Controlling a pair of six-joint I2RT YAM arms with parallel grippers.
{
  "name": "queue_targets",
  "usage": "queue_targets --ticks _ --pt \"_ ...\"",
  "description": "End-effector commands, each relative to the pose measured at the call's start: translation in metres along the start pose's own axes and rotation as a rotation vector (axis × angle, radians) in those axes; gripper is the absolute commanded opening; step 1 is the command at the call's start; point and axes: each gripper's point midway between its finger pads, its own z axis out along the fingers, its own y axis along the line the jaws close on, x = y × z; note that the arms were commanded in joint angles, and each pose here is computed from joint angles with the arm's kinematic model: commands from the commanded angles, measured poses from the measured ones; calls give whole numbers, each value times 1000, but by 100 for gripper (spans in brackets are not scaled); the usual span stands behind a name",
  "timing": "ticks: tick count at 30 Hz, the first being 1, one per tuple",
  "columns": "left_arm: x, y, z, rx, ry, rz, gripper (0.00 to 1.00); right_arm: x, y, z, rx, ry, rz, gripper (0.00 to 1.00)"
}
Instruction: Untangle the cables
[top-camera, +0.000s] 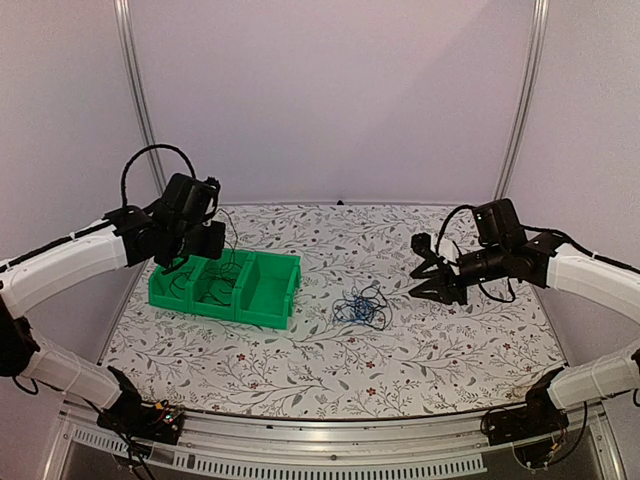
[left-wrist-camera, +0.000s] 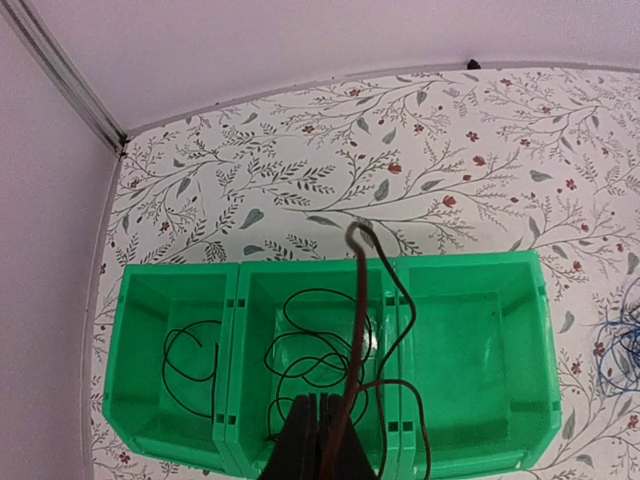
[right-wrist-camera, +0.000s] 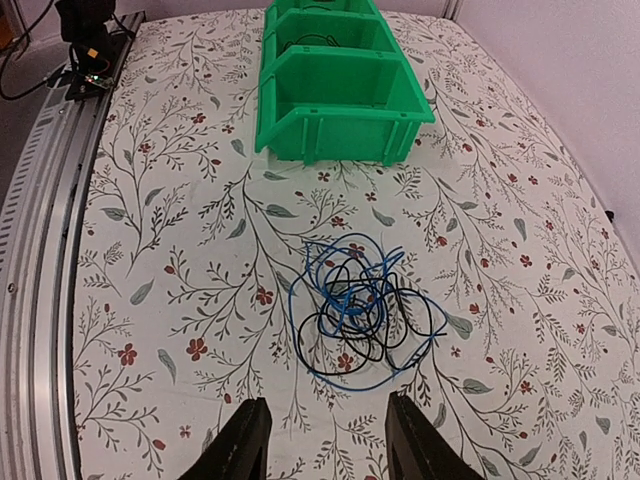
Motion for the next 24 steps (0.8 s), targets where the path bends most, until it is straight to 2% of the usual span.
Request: queue_targets --ticks 1,11,18,24 --pt "25 18 20 -63 71 -37 0 9 -3 5 7 24 1 44" --pt "62 23 62 -69 146 -58 0 18 -4 10 4 52 7 44" --pt "89 11 96 -40 230 -51 0 22 -5 11 11 66 8 44" --pt "105 8 102 -36 281 -56 0 25 -5 14 6 79 15 44"
